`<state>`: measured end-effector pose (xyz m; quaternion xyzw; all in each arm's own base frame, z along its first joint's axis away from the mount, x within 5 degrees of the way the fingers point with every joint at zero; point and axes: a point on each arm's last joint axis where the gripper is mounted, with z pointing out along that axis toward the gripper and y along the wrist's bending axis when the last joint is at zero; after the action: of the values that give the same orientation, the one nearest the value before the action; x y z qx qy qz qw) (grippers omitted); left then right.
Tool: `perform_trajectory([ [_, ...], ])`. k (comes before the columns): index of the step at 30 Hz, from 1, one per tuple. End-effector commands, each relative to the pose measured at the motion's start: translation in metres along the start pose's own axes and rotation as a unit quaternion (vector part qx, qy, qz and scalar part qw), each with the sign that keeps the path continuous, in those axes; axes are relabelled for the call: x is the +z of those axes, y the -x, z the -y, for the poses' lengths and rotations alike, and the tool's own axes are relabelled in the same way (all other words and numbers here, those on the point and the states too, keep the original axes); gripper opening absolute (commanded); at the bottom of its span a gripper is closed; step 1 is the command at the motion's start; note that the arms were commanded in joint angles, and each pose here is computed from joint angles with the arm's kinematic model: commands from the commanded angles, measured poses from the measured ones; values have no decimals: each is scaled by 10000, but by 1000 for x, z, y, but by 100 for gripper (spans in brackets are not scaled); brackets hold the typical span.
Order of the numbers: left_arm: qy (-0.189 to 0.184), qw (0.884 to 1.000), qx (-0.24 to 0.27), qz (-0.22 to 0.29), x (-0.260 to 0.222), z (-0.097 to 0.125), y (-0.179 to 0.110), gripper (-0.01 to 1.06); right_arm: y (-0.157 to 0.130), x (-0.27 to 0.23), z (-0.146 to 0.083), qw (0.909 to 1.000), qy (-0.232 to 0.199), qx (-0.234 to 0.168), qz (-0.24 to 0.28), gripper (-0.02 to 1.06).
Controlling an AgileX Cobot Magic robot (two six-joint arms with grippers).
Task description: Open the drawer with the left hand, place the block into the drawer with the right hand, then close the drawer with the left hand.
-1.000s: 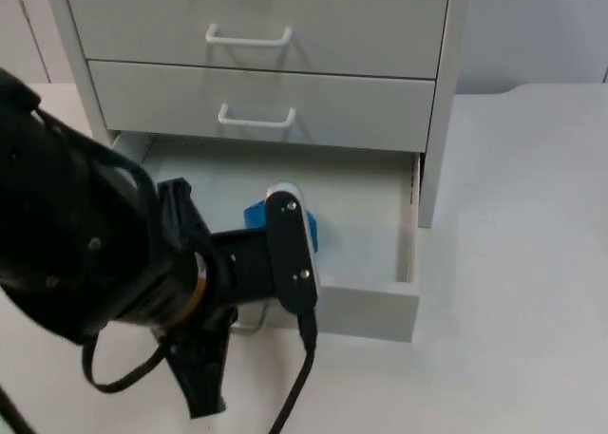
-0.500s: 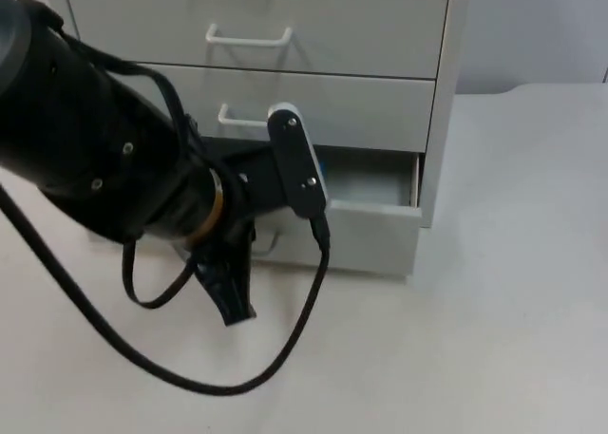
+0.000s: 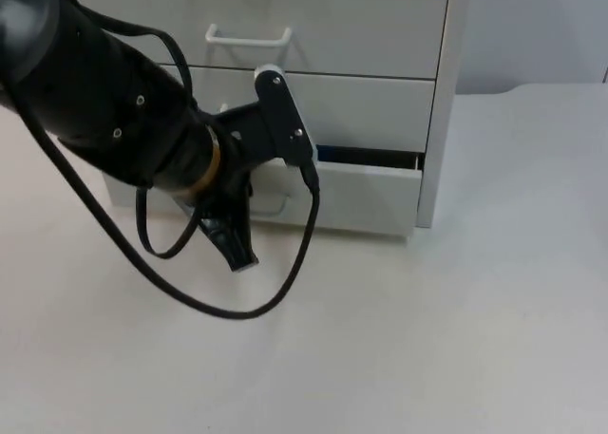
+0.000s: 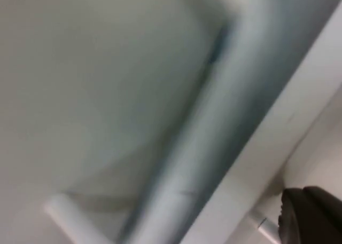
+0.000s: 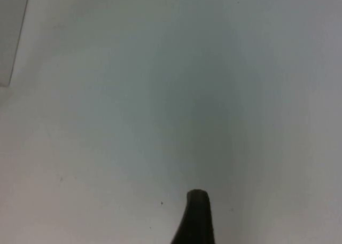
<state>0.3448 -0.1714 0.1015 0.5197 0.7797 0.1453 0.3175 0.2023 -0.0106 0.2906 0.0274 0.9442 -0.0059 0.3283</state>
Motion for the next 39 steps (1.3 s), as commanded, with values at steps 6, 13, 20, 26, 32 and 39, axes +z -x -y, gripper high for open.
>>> perform_trajectory([
  [6,171,9994,-311,-17,10,-24,-7,0,1,-1,1,9999,-29,-18,117,65],
  [13,387,9981,-475,-59,9,-32,-6,0,1,-1,1,9999,-29,-18,129,65],
  [20,444,9956,-815,-125,8,-30,-8,0,1,-1,1,9999,-29,-18,128,65],
  [26,165,9973,-681,-212,-16,-5,-18,0,1,-1,1,9999,-29,-18,128,65],
  [32,-335,9940,-1030,-146,-49,15,-35,0,1,-1,1,9999,-29,-18,128,65],
  [39,-834,9784,-1859,337,-89,25,-38,0,1,-1,1,9999,-29,-18,128,65],
])
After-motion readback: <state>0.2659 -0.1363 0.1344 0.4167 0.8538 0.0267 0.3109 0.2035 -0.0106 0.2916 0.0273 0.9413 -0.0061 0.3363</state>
